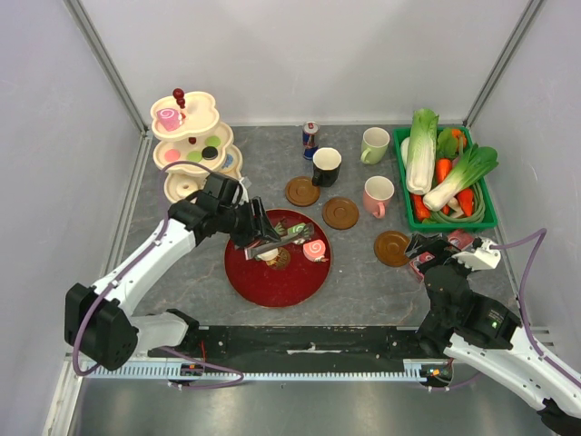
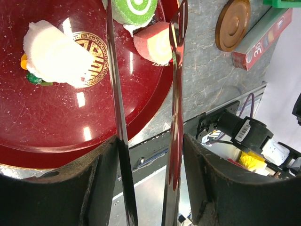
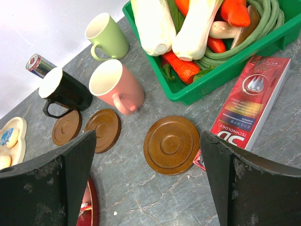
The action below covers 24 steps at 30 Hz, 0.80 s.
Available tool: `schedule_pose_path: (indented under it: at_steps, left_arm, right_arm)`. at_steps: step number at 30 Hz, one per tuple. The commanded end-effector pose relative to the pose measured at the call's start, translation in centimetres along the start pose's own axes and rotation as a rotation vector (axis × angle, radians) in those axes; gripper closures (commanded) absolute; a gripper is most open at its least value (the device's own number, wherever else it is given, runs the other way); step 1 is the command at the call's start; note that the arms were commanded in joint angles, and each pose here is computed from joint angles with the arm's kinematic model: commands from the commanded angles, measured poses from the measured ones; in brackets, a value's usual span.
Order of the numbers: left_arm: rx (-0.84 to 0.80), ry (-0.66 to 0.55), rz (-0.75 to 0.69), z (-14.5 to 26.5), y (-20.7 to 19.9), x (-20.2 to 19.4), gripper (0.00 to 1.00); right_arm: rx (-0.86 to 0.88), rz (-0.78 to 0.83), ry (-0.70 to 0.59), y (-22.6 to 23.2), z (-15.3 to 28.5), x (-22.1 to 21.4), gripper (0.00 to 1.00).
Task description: Serve the afternoon tea
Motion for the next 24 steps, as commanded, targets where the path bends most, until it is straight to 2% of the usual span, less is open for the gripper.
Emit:
schedule_pose_path:
  at_steps: [1,9,13,18,24]
  left_arm:
    - [-0.013,-0.034,0.029,-0.3,-0.5,1.0,0.39]
    - [0.005,-0.003,0.03,-1.5,-0.4,0.8,0.39]
    - [0.062,-0.03,0.028,-2.0,-0.1,1.3,0.38]
    - [0.07,-0.052,0.062,-2.7,-0.1,1.6,0.41]
    - [0.05,-0.022,0.056,-3.1,-0.6,1.3,0.44]
  right_arm:
    - [-0.009,-0.034,-0.027,-0.1,-0.1,0.3,0.02]
    - [-0.006,-0.036,-0.027,-0.1,-0.1,0.3,0.02]
    - [-0.008,-0.045,-0.033,-0.2,-0.1,0.4,0.02]
    - [-0.005,-0.053,-0.035,-0.3,-0.1,0.4,0.02]
    - [-0.007,-0.058,-0.041,-0.3,-0.1,0.6,0.02]
Point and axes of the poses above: each gripper's point midway between its finger pads, its own z axis back along the fingers, its own y axis along the line the jaws close on, x = y × z, the point moved 1 cm from there along z, back along the fingers, and after that the axes turned 3 degrees about -z, right-handed, at the moved point
